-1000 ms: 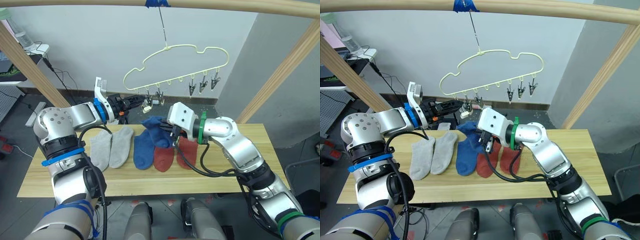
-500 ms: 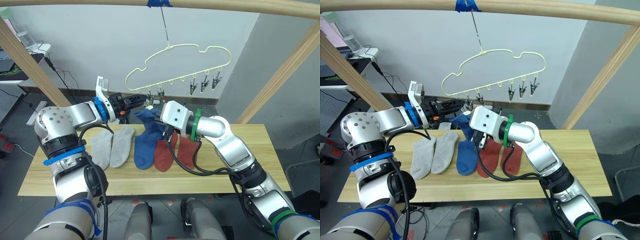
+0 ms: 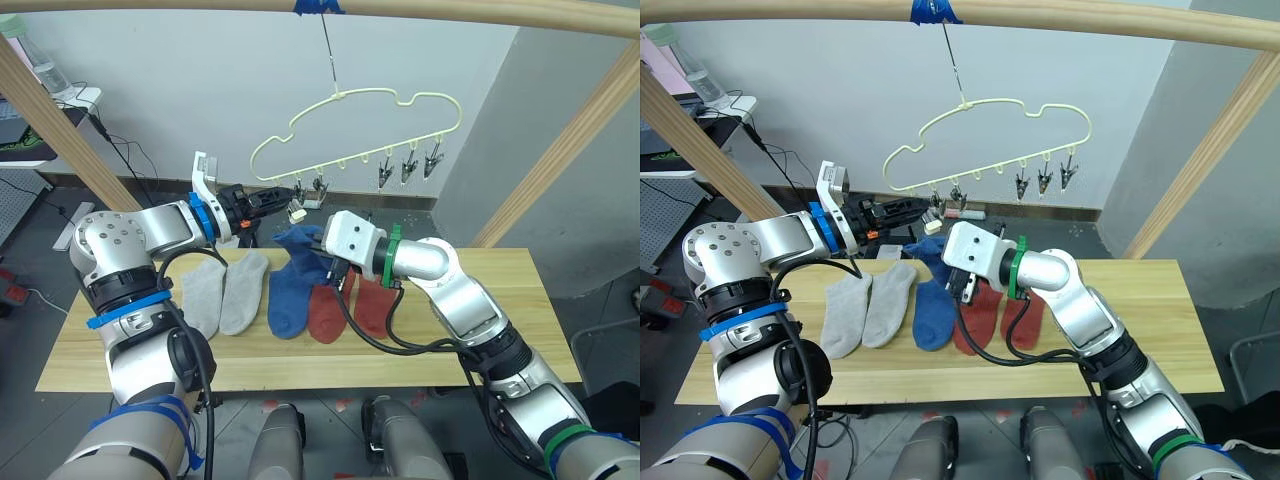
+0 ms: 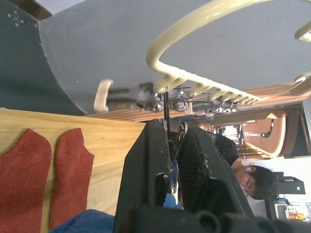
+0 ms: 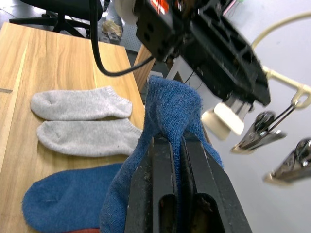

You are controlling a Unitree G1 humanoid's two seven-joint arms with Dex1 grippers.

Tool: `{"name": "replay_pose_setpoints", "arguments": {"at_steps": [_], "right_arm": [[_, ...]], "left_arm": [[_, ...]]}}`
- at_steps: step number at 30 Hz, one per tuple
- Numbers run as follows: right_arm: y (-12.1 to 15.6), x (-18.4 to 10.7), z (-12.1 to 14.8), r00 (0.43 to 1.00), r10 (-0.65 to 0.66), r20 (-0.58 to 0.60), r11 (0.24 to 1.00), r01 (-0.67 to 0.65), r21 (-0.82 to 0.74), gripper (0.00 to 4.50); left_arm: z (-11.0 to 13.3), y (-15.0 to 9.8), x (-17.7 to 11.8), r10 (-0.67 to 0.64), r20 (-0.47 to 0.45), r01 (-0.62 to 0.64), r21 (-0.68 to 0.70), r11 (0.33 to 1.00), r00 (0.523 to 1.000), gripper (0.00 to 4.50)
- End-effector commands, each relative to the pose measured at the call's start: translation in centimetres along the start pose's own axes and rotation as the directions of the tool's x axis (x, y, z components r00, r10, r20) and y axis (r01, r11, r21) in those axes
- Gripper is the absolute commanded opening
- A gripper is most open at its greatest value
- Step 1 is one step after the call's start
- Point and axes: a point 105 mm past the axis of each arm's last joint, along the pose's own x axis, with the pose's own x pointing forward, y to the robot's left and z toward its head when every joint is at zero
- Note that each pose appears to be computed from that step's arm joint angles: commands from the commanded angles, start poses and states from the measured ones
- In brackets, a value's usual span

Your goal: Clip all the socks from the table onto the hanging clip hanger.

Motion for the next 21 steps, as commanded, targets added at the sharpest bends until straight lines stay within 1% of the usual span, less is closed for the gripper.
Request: {"name": "replay_pose_setpoints", "arguments": {"at_steps": [1,9,19,21], "right_arm": [[-0.8,0.0,1.1,0.999,-0.034,0.04,0.999,0.035,-0.039,0.05],[-1.7,-0.2,1.2,0.997,-0.065,0.044,0.997,0.067,-0.048,0.05],[-1.7,-0.5,1.7,0.997,-0.051,0.06,0.997,0.055,-0.058,0.05],[-1.6,-0.5,2.2,0.996,-0.045,0.074,0.997,0.049,-0.06,0.05]], "left_arm": [[0.6,-1.3,-0.3,-0.043,0.008,0.043,0.033,0.999,0.999,0.23],[0.6,-1.2,-0.2,-0.038,0.002,0.038,0.038,0.999,0.999,0.23],[0.7,-1.0,-0.2,-0.028,0.011,0.028,0.04,0.999,1.0,0.23],[0.8,-0.9,-0.2,-0.024,0.015,0.023,0.041,0.999,1.0,0.23]]}}
